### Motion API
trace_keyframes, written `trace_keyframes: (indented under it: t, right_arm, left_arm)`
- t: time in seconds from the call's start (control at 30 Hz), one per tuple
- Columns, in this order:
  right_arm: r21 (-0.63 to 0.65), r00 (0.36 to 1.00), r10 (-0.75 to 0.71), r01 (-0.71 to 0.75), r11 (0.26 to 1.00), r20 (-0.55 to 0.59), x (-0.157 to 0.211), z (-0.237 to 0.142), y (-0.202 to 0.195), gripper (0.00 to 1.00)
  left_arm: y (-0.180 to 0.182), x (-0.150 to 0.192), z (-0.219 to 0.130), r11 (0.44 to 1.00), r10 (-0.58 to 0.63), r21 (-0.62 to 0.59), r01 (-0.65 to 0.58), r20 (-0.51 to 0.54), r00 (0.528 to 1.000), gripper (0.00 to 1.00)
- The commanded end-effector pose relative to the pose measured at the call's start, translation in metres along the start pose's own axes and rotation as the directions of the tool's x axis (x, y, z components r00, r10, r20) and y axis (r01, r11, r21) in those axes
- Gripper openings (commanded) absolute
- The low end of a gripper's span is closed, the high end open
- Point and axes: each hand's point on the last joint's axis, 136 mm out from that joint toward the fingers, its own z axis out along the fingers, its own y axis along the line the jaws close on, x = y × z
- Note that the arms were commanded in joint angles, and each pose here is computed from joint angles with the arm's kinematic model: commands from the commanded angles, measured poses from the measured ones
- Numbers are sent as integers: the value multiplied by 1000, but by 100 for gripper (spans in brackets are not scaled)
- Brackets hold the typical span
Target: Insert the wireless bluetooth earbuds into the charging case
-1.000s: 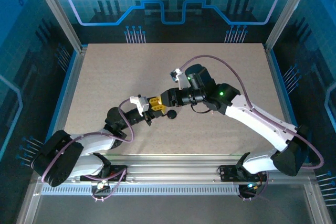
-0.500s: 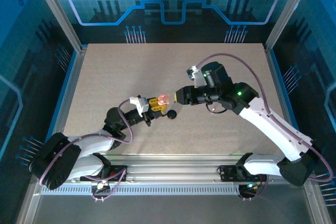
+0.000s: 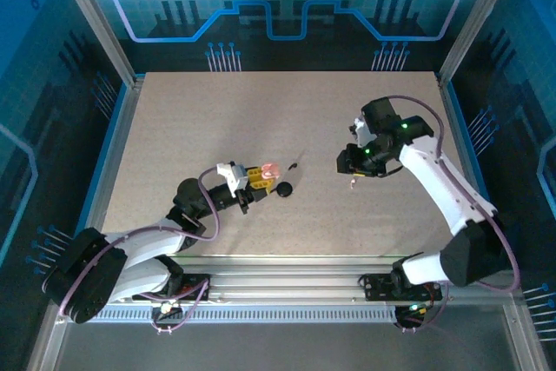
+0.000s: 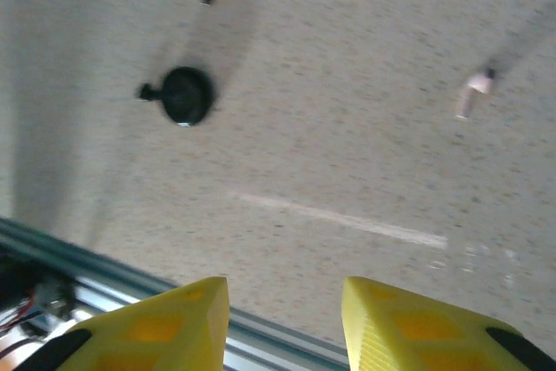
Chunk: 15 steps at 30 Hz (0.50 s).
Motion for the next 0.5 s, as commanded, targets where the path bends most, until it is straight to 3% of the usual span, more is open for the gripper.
trace_keyframes:
  t: [0.0,0.47]
  right_arm:
    - [120,996,-9,19,993,-84,7,14,-32,38]
    - [289,974,43,24,957,-224,-19,76,-87,33]
  left_arm:
    - [-2,0,-4,999,33,-9,-33,-9,999,17]
    - [-2,7,-4,999,44,-9,-45,-43,998,17]
